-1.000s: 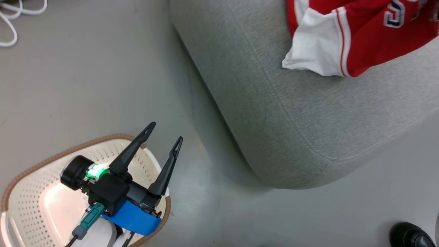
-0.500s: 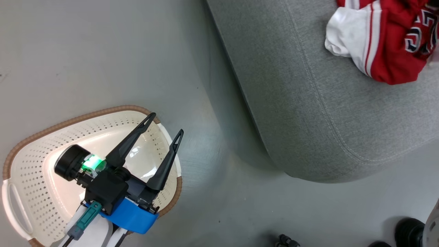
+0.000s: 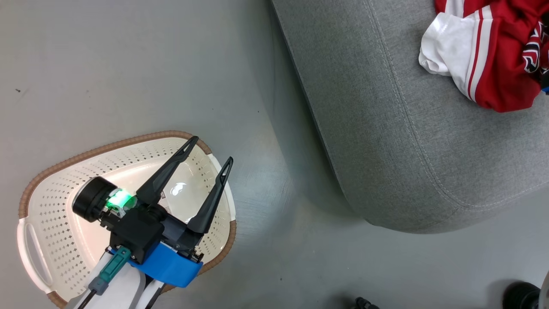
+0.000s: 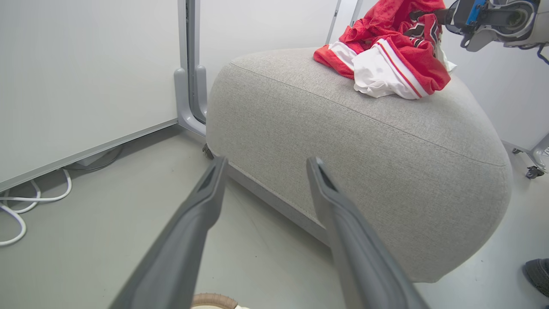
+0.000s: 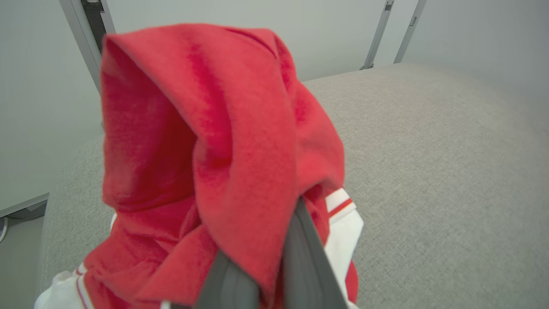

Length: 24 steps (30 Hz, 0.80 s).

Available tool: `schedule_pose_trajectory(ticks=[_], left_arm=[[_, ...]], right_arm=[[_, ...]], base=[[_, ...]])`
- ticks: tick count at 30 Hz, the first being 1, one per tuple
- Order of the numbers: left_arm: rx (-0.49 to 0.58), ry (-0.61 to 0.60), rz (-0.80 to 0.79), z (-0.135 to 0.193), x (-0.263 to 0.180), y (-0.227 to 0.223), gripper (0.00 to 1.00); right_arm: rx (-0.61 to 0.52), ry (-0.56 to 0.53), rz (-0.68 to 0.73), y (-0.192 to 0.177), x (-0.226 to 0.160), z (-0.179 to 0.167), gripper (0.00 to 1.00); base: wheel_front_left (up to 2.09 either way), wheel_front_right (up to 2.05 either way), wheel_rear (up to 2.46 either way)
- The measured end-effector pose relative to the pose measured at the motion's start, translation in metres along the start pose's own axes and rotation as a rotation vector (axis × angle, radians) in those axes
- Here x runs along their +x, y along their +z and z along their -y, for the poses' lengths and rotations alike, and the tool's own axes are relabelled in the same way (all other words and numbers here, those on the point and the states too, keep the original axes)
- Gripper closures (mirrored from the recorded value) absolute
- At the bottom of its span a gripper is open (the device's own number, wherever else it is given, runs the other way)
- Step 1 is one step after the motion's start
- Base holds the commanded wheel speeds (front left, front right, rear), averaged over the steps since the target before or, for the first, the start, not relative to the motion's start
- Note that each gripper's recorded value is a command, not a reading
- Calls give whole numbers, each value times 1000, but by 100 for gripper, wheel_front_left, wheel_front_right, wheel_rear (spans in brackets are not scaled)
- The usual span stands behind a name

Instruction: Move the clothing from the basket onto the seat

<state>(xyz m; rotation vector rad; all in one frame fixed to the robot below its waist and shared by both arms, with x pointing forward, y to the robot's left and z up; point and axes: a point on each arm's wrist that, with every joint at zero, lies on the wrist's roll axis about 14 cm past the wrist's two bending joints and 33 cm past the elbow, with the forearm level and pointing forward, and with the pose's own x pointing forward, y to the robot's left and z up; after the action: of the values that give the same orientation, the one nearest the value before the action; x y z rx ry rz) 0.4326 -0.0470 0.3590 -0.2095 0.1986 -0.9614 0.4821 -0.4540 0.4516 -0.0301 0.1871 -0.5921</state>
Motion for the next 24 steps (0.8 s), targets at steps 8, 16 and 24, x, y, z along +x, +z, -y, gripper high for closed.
schedule_pose_trajectory(ticks=[8,16,24], left_arm=[[8,-1,11,4,1,7,0],[21,15,55,10,3,29,0],[18,37,92,23,1,53,0]], right_arm=[[-3,14,-9,2,-2,-1,67],[27,27,-18,8,-9,0,0],[22,40,-10,18,-26,11,0]], base=[[0,0,0],[0,0,0],[0,0,0]])
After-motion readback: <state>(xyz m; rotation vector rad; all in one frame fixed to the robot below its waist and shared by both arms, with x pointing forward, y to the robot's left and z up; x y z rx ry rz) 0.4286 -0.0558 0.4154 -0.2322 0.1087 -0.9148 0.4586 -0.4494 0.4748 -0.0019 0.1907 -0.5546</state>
